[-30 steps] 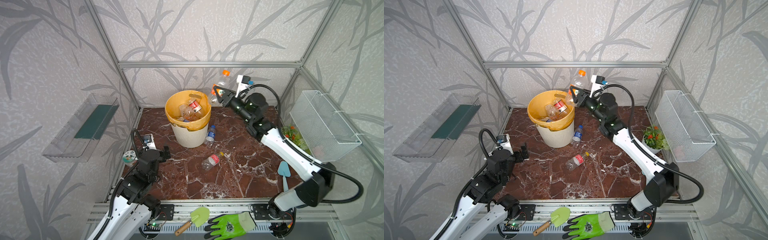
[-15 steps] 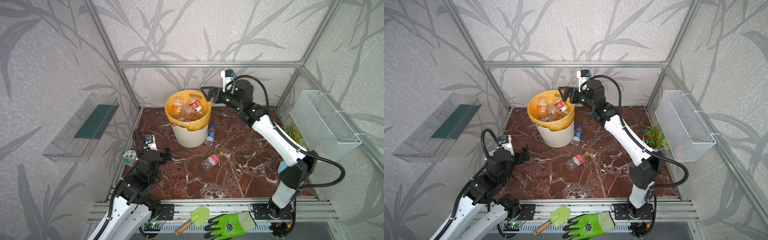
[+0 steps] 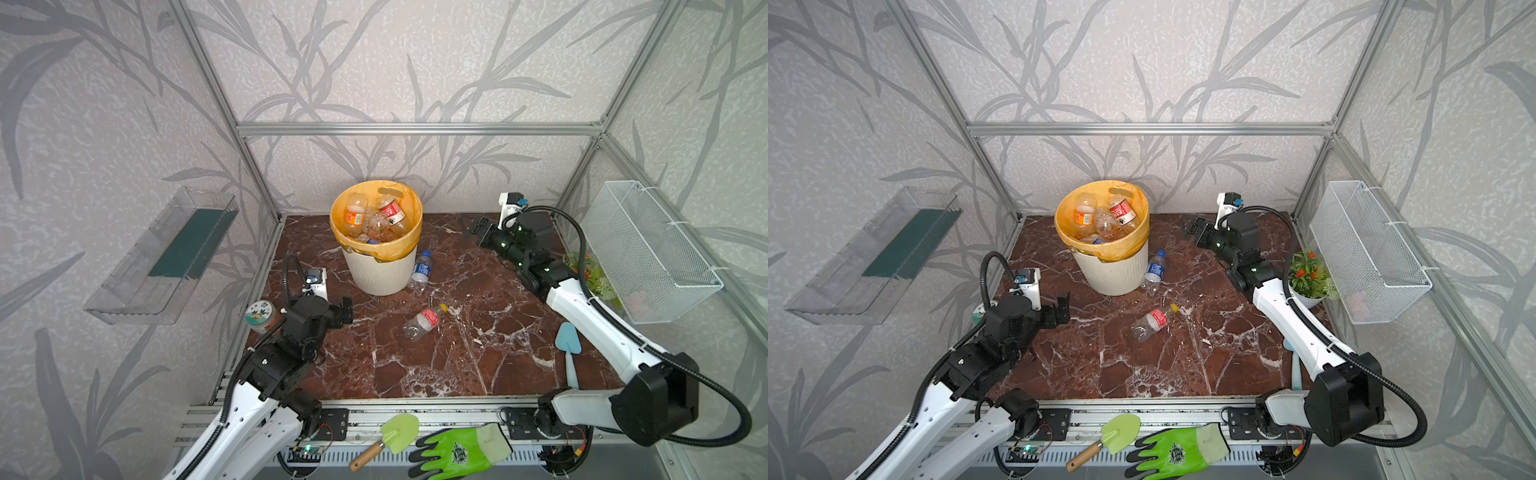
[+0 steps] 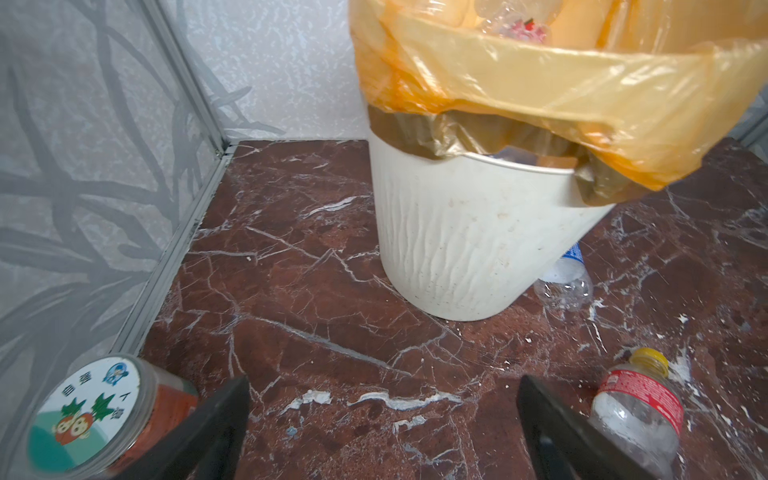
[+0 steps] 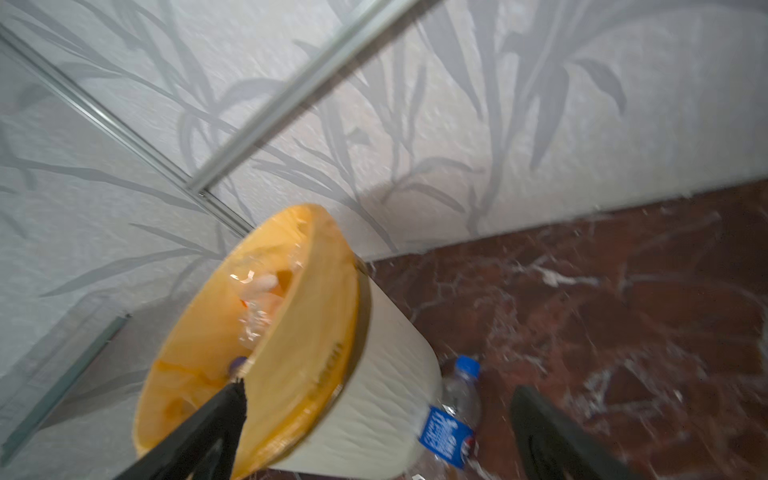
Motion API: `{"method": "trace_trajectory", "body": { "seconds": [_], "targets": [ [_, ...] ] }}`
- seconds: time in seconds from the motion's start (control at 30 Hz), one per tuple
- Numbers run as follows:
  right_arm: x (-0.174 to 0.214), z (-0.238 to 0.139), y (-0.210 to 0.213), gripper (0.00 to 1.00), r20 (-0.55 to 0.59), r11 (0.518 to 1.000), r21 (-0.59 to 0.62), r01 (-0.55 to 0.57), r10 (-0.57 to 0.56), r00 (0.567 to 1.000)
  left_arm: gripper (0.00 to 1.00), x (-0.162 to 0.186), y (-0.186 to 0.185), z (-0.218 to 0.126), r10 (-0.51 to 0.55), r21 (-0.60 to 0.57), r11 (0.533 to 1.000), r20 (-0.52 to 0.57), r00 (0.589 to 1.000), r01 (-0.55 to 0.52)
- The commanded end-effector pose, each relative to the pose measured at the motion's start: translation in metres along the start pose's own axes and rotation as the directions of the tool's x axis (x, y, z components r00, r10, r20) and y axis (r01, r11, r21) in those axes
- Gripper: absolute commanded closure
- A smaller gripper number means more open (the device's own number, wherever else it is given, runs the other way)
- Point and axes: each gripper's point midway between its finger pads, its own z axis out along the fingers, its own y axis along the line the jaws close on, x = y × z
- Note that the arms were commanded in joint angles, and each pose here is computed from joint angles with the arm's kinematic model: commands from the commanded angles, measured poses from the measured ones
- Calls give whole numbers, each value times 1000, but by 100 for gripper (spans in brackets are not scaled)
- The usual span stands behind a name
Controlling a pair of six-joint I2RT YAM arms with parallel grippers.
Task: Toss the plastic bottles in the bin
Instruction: 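Withdraw the right gripper while the left lowers onto the yellow-capped red-labelled bottle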
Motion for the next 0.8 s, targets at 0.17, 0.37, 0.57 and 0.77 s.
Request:
{"method": "trace_trajectory", "body": {
  "seconds": [0.17,0.37,0.57,0.77],
  "targets": [
    [70,-30,-78,1,-21,979,132,-153,157,987,1,10,-54,8,171,82,982,-21,985,-169],
    [120,-51,-122,1,-22,942,220,-254,265,964,1,32,-105,28,245,193,955,-79,966,-226],
    [134,-64,-139,1,-11,923,265,-279,292,956,1,51,-157,46,384,316,892,-155,910,-322],
    [134,-70,-147,1,16,911,272,-311,319,948,1,82,-196,64,514,425,821,-258,818,-381]
  ]
}}
